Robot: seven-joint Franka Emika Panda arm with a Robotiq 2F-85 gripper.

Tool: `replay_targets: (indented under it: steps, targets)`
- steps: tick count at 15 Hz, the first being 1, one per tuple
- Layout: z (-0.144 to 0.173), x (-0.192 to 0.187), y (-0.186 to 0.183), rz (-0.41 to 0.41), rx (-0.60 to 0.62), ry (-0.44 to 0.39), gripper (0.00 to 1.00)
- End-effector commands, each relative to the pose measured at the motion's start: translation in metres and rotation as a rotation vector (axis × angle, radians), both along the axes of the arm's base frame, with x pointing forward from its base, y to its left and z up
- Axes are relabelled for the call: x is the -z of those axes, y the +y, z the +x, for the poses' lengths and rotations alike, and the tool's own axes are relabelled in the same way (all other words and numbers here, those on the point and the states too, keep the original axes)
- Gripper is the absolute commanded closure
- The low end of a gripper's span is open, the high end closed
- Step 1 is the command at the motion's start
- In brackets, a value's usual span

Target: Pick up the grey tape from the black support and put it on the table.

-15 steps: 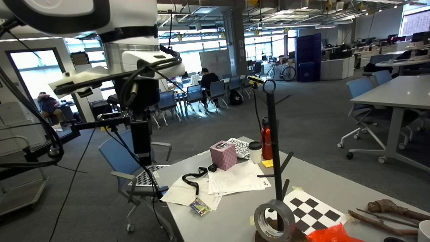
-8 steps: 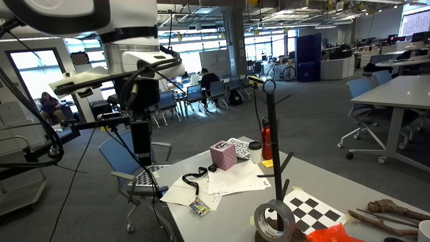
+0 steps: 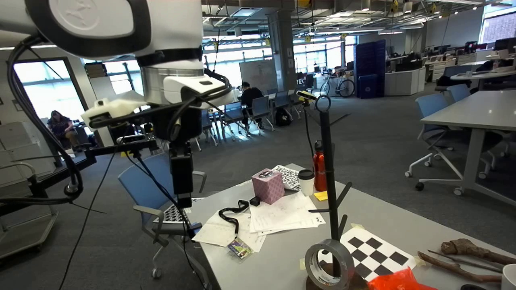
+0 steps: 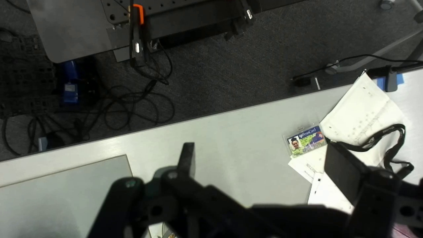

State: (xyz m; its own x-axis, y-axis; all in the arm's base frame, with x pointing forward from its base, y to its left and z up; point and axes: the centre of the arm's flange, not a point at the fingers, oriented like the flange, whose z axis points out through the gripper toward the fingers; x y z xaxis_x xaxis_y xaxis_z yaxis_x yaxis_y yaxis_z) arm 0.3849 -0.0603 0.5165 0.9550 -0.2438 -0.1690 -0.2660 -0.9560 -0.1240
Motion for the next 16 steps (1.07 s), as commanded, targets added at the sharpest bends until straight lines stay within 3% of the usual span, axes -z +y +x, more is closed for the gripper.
replay_targets:
  steps: [1,8,16]
  targets:
    - [0.013,0.024,-0.008,-0.028,-0.044,-0.013,0.0]
    - [0.031,0.082,-0.013,-0.103,-0.072,-0.022,0.0]
    - [0.021,0.13,-0.032,-0.147,-0.068,0.031,0.0]
